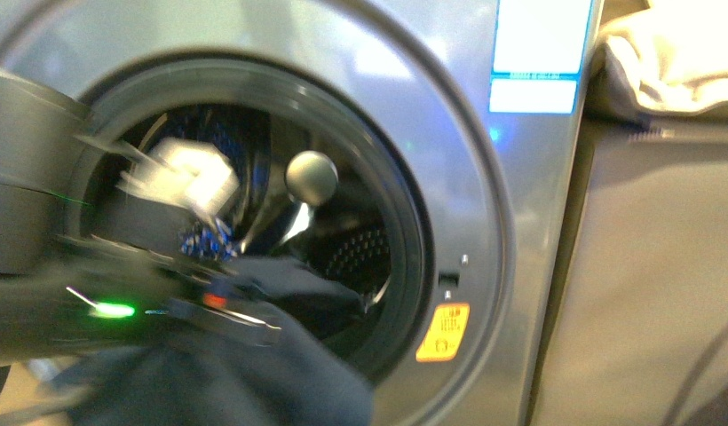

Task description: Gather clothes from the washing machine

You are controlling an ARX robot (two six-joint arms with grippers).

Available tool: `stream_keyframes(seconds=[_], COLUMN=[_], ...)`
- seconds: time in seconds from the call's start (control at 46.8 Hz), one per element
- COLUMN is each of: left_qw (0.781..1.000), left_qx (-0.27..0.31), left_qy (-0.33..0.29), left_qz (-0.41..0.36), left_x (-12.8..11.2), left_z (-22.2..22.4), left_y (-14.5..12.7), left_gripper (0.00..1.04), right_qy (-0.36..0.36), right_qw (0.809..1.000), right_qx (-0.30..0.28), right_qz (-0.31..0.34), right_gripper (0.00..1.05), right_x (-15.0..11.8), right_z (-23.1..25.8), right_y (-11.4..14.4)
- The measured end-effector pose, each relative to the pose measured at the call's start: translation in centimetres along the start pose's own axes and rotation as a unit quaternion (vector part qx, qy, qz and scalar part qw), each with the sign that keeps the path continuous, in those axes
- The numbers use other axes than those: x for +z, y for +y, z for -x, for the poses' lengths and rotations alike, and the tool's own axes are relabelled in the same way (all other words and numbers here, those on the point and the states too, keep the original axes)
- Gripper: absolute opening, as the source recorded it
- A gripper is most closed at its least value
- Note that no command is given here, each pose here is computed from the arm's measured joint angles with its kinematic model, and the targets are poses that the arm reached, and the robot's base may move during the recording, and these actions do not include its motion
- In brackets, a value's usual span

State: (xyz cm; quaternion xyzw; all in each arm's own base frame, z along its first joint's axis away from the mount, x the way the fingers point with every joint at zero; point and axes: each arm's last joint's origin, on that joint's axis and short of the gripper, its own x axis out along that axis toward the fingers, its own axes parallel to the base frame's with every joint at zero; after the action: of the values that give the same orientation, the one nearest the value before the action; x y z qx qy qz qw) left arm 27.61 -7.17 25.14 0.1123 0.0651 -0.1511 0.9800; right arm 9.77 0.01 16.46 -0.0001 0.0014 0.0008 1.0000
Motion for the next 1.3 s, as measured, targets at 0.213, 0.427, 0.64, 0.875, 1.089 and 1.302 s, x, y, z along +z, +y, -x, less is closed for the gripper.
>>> stream_keyframes(seconds=[0.213,0.427,0.64,0.875,1.089,1.302], left_qw=[0.998,0.989,0.978,0.968,0.959,0.954], left_qx=[-0.016,-0.035,-0.052,-0.098,-0.138,-0.166], left_qy=[-0.060,-0.142,-0.203,-0.232,-0.246,-0.249], left_qz=[-0.008,-0.016,-0.011,0.006,0.003,0.005], left_x=[3.8,9.8,15.7,22.5,27.8,32.0], left_z=[3.7,7.2,8.3,7.3,5.9,6.2], left_y=[0.5,0.6,0.2,-2.7,-7.3,-9.7], left_gripper=[0.09,0.09,0.09,0.09,0.09,0.09], right_qy=[0.000,0.000,0.000,0.000,0.000,0.000], right_qw=[1.000,1.000,1.000,1.000,1.000,1.000], right_qx=[0.000,0.000,0.000,0.000,0.000,0.000], right_qz=[0.000,0.000,0.000,0.000,0.000,0.000], right_gripper=[0.97,0.97,0.97,0.97,0.97,0.97], right_x=[0.0,0.0,0.0,0.0,0.0,0.0], right_z=[0.0,0.0,0.0,0.0,0.0,0.0], right_y=[0.0,0.0,0.0,0.0,0.0,0.0])
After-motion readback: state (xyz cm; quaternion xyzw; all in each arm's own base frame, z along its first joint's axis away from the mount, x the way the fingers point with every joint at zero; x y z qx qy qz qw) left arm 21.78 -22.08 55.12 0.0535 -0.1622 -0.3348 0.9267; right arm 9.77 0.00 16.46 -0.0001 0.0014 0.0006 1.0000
